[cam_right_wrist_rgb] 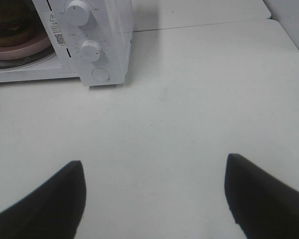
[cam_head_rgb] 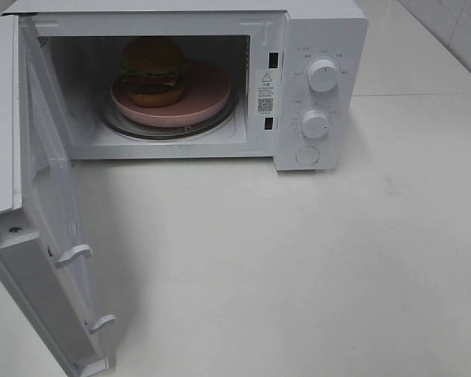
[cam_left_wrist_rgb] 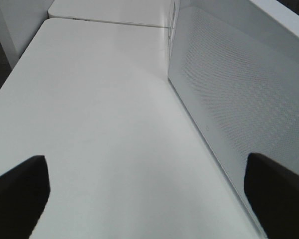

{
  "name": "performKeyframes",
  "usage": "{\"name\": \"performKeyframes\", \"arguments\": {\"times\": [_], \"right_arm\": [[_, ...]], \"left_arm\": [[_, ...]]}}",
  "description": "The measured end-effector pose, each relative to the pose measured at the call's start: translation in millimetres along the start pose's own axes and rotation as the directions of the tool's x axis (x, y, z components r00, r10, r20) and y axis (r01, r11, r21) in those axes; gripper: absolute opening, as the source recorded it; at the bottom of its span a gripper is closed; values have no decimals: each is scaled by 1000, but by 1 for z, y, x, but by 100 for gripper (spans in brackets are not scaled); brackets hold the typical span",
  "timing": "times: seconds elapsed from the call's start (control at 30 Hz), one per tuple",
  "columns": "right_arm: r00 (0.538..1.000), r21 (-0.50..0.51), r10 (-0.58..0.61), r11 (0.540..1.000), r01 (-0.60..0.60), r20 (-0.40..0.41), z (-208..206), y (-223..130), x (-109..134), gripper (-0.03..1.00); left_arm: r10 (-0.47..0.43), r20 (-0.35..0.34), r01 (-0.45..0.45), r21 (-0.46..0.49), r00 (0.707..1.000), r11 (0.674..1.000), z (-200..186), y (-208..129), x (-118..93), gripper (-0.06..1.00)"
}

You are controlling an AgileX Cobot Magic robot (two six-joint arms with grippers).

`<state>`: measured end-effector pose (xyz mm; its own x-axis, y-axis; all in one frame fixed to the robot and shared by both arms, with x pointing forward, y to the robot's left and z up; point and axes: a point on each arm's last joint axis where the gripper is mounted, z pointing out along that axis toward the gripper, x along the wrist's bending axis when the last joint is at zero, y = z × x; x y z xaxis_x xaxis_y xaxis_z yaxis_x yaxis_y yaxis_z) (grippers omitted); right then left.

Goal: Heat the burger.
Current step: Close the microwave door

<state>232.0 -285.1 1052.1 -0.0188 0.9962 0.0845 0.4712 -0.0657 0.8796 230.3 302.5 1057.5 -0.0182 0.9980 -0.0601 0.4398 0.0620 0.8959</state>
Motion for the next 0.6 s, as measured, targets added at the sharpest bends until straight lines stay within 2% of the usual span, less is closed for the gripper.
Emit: {"name": "performKeyframes", "arguments": {"times": [0.6], "right_arm": [[1000,0,0,1000,0,2,0,0,0,76]], "left_arm": [[0,0,0,0,1000,1000,0,0,0,98]]}}
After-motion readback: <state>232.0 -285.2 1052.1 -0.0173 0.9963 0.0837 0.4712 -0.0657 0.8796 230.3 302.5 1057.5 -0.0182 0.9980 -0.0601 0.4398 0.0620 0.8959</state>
